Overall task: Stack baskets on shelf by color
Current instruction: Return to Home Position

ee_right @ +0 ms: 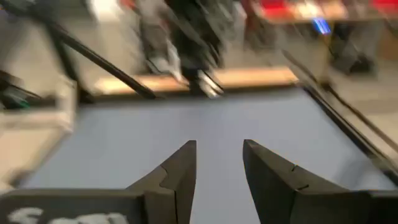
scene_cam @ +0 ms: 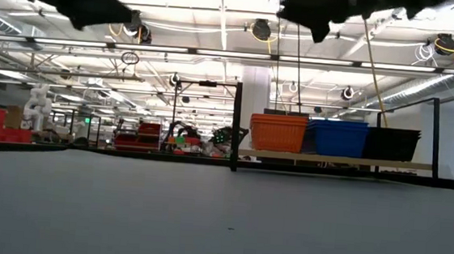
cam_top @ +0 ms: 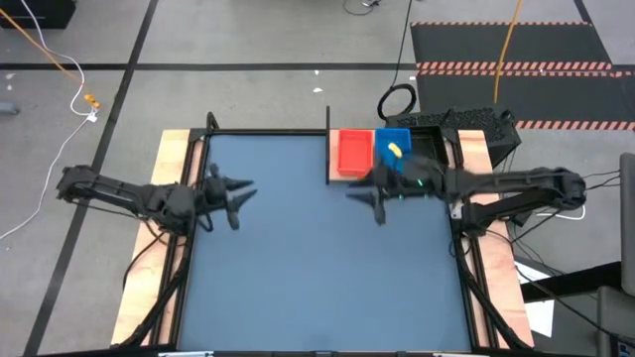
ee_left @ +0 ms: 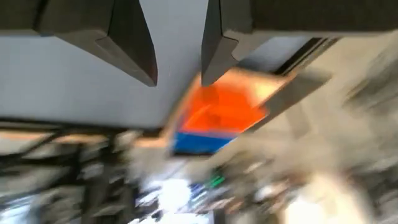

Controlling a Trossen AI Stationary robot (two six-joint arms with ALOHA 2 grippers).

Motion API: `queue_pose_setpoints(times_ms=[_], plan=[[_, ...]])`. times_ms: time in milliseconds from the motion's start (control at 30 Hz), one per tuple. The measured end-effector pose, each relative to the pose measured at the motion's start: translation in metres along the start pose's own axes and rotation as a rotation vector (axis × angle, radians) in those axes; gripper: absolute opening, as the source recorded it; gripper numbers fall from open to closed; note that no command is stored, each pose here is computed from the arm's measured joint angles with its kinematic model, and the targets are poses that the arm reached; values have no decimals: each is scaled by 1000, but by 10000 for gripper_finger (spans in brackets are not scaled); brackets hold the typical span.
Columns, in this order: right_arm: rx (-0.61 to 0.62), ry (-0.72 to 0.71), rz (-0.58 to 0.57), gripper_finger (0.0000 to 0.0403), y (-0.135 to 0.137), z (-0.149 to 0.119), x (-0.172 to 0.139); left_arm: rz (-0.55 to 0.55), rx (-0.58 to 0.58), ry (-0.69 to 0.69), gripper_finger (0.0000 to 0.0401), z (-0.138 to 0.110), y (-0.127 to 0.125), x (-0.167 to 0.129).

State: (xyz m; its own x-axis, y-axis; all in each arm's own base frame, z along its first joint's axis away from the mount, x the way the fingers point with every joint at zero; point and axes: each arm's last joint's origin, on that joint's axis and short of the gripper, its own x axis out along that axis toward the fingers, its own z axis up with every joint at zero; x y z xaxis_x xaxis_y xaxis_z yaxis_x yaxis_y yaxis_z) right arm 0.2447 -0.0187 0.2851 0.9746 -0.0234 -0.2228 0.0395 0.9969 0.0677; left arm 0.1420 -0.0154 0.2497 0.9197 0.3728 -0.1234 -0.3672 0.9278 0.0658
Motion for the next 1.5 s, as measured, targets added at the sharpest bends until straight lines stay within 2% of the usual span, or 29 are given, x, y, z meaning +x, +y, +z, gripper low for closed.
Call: queue_pose_setpoints(times_ms=[100, 233, 400, 533, 633, 800, 1100, 1167, 1300, 1500], plan=[[-14, -117, 67, 108, 13, -22, -1, -123, 16, -128, 127, -7, -5, 2], [-73, -105, 68, 62, 13, -46, -9, -127, 8, -133, 127, -10, -2, -3], [-118, -160, 68, 6, 0, -53, -35, -68, -8, -72, 127, -13, 8, -15], [-120, -244, 72, 7, -8, -51, -58, -38, -26, -94, 127, -21, 14, -20], [-125, -254, 62, 2, -15, -60, -69, -21, -32, -104, 127, -39, 14, -17], [-72, -253, 79, 1, -20, -80, -80, 7, -28, -86, 126, -65, 17, -13], [-49, -259, 79, 1, -19, -119, -93, 29, -104, -83, 126, -89, 20, -12], [-44, -291, 84, 1, -19, -128, -95, 21, -123, -72, 126, -90, 20, -12], [-47, -438, 99, 0, -16, -119, -105, -23, -136, -76, 127, -89, 18, -12], [29, -446, 268, 0, -10, -117, -113, -71, -144, -80, 127, -89, 14, -14]])
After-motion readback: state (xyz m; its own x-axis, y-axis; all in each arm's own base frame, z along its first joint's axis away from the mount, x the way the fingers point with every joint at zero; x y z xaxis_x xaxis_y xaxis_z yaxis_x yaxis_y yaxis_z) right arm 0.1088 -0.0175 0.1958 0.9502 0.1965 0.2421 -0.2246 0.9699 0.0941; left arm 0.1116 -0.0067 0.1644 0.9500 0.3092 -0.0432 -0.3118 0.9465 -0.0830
